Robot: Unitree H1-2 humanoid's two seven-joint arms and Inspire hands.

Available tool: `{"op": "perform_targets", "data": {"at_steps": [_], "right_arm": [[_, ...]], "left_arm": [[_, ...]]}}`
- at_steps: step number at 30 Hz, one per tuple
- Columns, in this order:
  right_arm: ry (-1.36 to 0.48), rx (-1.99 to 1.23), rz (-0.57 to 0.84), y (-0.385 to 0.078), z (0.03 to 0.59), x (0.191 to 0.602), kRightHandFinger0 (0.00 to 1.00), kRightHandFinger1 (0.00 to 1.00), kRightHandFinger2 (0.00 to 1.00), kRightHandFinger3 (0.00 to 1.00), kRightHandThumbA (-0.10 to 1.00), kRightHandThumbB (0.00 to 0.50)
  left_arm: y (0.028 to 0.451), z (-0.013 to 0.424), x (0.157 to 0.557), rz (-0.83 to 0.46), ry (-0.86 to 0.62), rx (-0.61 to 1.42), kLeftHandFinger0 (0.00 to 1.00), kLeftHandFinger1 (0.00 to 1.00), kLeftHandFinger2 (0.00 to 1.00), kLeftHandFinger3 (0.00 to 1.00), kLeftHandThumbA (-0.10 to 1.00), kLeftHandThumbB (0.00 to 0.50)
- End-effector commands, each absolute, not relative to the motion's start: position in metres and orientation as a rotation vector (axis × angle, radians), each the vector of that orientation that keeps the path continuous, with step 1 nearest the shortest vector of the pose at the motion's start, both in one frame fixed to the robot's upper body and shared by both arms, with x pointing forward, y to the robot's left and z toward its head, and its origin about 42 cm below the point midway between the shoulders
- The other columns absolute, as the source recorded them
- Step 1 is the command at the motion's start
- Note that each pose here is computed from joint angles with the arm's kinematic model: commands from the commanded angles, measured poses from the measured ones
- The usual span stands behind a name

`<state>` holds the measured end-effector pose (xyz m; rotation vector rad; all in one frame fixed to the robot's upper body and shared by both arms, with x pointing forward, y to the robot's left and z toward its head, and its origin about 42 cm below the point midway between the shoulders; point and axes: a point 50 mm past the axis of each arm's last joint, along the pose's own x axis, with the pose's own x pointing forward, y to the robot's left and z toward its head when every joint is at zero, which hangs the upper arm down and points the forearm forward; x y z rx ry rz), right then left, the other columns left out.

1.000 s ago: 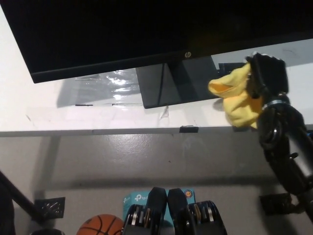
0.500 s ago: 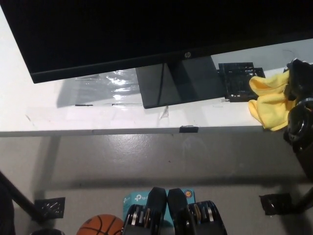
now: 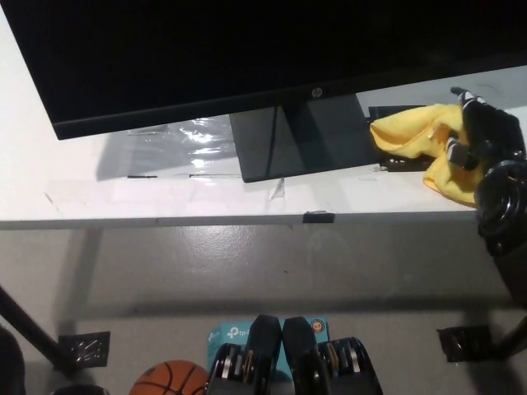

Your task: The robot uses its right hand to pick up the cloth kept in the middle of the desk and use it to wipe the monitor in the middle of the desk by swiping its screen twice

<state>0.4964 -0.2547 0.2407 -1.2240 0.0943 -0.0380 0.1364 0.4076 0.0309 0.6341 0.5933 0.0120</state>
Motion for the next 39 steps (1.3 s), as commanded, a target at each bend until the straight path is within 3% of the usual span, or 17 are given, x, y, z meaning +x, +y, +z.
{"op": "perform_targets", "data": {"at_steps": [1, 4, 9, 14, 17, 18, 19, 21, 22, 23, 24, 25, 26, 29, 33, 36, 39], "right_arm": [[0.136, -1.189, 0.098, -0.246, 0.273, 0.486, 1.00, 1.00, 1.00, 1.00, 0.69, 0.455], [0.120, -1.180, 0.070, -0.246, 0.280, 0.484, 1.00, 1.00, 1.00, 1.00, 0.72, 0.500], [0.123, -1.164, 0.055, -0.247, 0.287, 0.481, 1.00, 1.00, 1.00, 1.00, 0.73, 0.500], [0.114, -1.150, 0.065, -0.250, 0.287, 0.471, 1.00, 1.00, 1.00, 1.00, 0.64, 0.485], [0.075, -1.120, 0.047, -0.252, 0.289, 0.457, 1.00, 1.00, 1.00, 1.00, 0.57, 0.437], [0.020, -1.109, 0.034, -0.251, 0.292, 0.436, 1.00, 1.00, 1.00, 1.00, 0.50, 0.344], [-0.015, -1.111, 0.023, -0.249, 0.293, 0.423, 1.00, 1.00, 1.00, 1.00, 0.44, 0.306], [-0.114, -1.131, -0.034, -0.246, 0.292, 0.393, 1.00, 1.00, 1.00, 1.00, 0.35, 0.268], [-0.142, -1.140, -0.055, -0.243, 0.290, 0.382, 1.00, 1.00, 1.00, 1.00, 0.37, 0.256], [-0.206, -1.148, -0.088, -0.239, 0.284, 0.361, 0.95, 1.00, 1.00, 1.00, 0.35, 0.226], [-0.263, -1.130, -0.115, -0.236, 0.278, 0.343, 0.76, 1.00, 1.00, 1.00, 0.33, 0.204], [-0.262, -1.130, -0.116, -0.237, 0.278, 0.342, 0.70, 1.00, 1.00, 1.00, 0.33, 0.198], [-0.302, -1.101, -0.140, -0.233, 0.259, 0.317, 0.57, 1.00, 1.00, 1.00, 0.35, 0.140], [-0.310, -0.995, -0.142, -0.227, 0.224, 0.296, 0.38, 0.70, 1.00, 0.95, 0.25, 0.149], [-0.246, -0.852, -0.136, -0.217, 0.171, 0.281, 0.24, 0.47, 0.78, 0.87, 0.23, 0.167], [-0.181, -0.755, -0.148, -0.217, 0.148, 0.282, 0.22, 0.42, 0.74, 0.89, 0.27, 0.168], [-0.130, -0.674, -0.159, -0.219, 0.124, 0.283, 0.26, 0.43, 0.70, 0.86, 0.20, 0.156]], "left_arm": [[0.411, 0.039, 0.133, 0.040, 0.553, 0.645, 0.57, 0.59, 0.72, 0.98, 0.32, 0.005], [0.411, 0.042, 0.134, 0.039, 0.549, 0.644, 0.57, 0.59, 0.71, 0.97, 0.33, 0.000], [0.413, 0.040, 0.135, 0.037, 0.551, 0.652, 0.55, 0.57, 0.71, 0.96, 0.32, 0.000], [0.413, 0.039, 0.136, 0.034, 0.557, 0.658, 0.58, 0.60, 0.72, 0.96, 0.31, 0.000], [0.411, 0.042, 0.137, 0.042, 0.563, 0.652, 0.59, 0.61, 0.73, 0.97, 0.30, 0.000], [0.412, 0.041, 0.139, 0.040, 0.550, 0.649, 0.57, 0.60, 0.72, 0.96, 0.29, 0.000], [0.412, 0.041, 0.139, 0.039, 0.549, 0.649, 0.56, 0.59, 0.72, 0.95, 0.29, 0.000], [0.412, 0.041, 0.141, 0.036, 0.552, 0.648, 0.57, 0.59, 0.72, 0.94, 0.30, 0.003], [0.413, 0.042, 0.141, 0.036, 0.552, 0.651, 0.57, 0.59, 0.72, 0.94, 0.31, 0.007], [0.412, 0.043, 0.142, 0.036, 0.556, 0.652, 0.58, 0.60, 0.73, 0.97, 0.31, 0.001], [0.412, 0.044, 0.142, 0.037, 0.559, 0.654, 0.58, 0.61, 0.74, 0.97, 0.32, 0.000], [0.412, 0.044, 0.142, 0.035, 0.560, 0.655, 0.58, 0.61, 0.74, 0.98, 0.32, 0.000], [0.410, 0.046, 0.142, 0.026, 0.558, 0.664, 0.58, 0.61, 0.75, 0.98, 0.34, 0.000], [0.413, 0.042, 0.142, 0.026, 0.551, 0.659, 0.57, 0.60, 0.74, 0.97, 0.35, 0.004], [0.411, 0.044, 0.142, 0.030, 0.548, 0.650, 0.56, 0.59, 0.73, 0.95, 0.33, 0.001], [0.409, 0.047, 0.147, 0.025, 0.540, 0.656, 0.57, 0.60, 0.73, 0.96, 0.34, 0.000], [0.410, 0.045, 0.147, 0.026, 0.539, 0.653, 0.58, 0.61, 0.75, 0.96, 0.34, 0.000]]}}
